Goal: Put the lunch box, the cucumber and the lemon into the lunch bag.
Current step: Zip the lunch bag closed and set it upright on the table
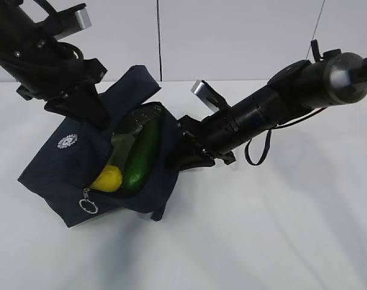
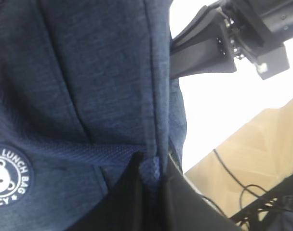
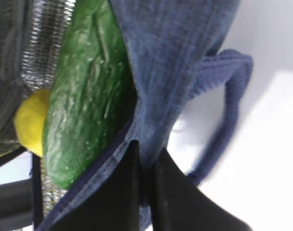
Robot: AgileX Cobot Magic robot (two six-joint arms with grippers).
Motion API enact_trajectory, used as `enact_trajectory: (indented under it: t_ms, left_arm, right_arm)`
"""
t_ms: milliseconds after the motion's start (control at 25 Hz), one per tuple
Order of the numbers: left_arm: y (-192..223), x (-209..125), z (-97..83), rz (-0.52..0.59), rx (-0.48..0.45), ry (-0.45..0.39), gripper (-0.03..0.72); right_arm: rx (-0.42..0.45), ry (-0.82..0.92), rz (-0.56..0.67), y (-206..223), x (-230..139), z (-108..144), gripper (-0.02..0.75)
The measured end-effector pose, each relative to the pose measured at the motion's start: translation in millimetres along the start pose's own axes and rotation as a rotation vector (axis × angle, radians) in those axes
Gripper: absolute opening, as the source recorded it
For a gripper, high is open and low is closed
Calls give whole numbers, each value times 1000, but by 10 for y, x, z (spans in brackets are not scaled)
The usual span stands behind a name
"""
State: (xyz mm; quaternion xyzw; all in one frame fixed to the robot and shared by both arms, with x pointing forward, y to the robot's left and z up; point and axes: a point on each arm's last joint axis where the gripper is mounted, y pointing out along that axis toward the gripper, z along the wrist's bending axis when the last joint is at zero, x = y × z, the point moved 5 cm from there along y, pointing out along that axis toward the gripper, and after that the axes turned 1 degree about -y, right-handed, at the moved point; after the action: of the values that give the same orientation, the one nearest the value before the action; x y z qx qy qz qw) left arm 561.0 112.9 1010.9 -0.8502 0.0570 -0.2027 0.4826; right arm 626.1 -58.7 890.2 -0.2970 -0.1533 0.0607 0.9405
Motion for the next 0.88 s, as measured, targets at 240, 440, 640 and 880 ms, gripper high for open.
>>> enact_trajectory:
  t_ms: [240, 440, 640, 880]
  left_arm:
    - [0, 8, -31, -5, -22, -1, 13]
    - [-9, 51, -165, -37, -117, -5, 13]
    - [-1, 153, -347, -110, -203, -29, 13]
    - [170, 266, -682, -185, -298, -68, 13]
  right_arm:
    - [15, -45, -9, -90, 60, 91, 20]
    - [-3, -107, -62, -533, 158, 238, 19]
    - [-11, -118, -137, -1030, 232, 305, 19]
    - [-78, -149, -123, -1340, 280, 351, 19]
